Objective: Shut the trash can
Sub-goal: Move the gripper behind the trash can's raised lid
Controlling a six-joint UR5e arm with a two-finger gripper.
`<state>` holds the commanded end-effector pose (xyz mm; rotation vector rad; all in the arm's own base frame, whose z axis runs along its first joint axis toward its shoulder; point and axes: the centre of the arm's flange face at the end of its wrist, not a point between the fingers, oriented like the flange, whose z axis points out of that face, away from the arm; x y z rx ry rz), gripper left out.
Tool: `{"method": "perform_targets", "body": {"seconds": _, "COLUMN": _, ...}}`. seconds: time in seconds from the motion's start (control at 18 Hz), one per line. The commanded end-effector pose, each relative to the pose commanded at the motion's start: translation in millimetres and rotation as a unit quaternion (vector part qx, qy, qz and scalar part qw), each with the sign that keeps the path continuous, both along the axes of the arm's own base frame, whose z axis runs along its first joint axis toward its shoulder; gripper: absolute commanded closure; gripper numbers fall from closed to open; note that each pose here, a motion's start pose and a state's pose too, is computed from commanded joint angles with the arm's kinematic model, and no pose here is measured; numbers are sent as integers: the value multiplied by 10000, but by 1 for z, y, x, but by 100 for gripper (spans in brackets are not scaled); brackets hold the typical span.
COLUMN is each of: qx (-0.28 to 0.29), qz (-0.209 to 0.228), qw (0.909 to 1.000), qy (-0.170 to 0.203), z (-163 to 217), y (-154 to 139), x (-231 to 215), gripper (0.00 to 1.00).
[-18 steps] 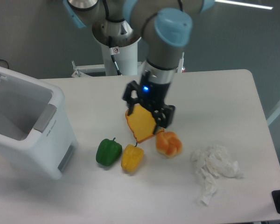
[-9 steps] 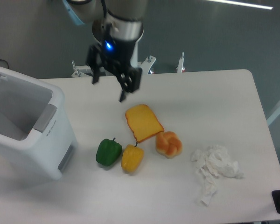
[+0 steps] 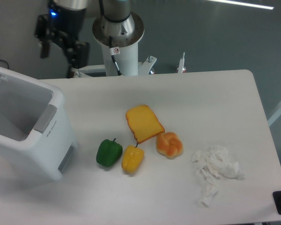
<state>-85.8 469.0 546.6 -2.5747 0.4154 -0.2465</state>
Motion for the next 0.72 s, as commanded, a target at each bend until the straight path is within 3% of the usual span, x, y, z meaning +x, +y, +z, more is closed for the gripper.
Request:
{"method": "perform_targets", "body": {"seconds": 0.44, "qx": 78, "qz": -162, "qw": 9992, "qy": -360, "z": 12, "y": 0, "x": 58, "gripper": 0}}
{"method": "perform_targets", "body": {"seconds": 0.72, "qx": 215, "qz": -41, "qw": 9978, "qy": -628, "z": 25, "y": 3, "x": 69, "gripper": 0}}
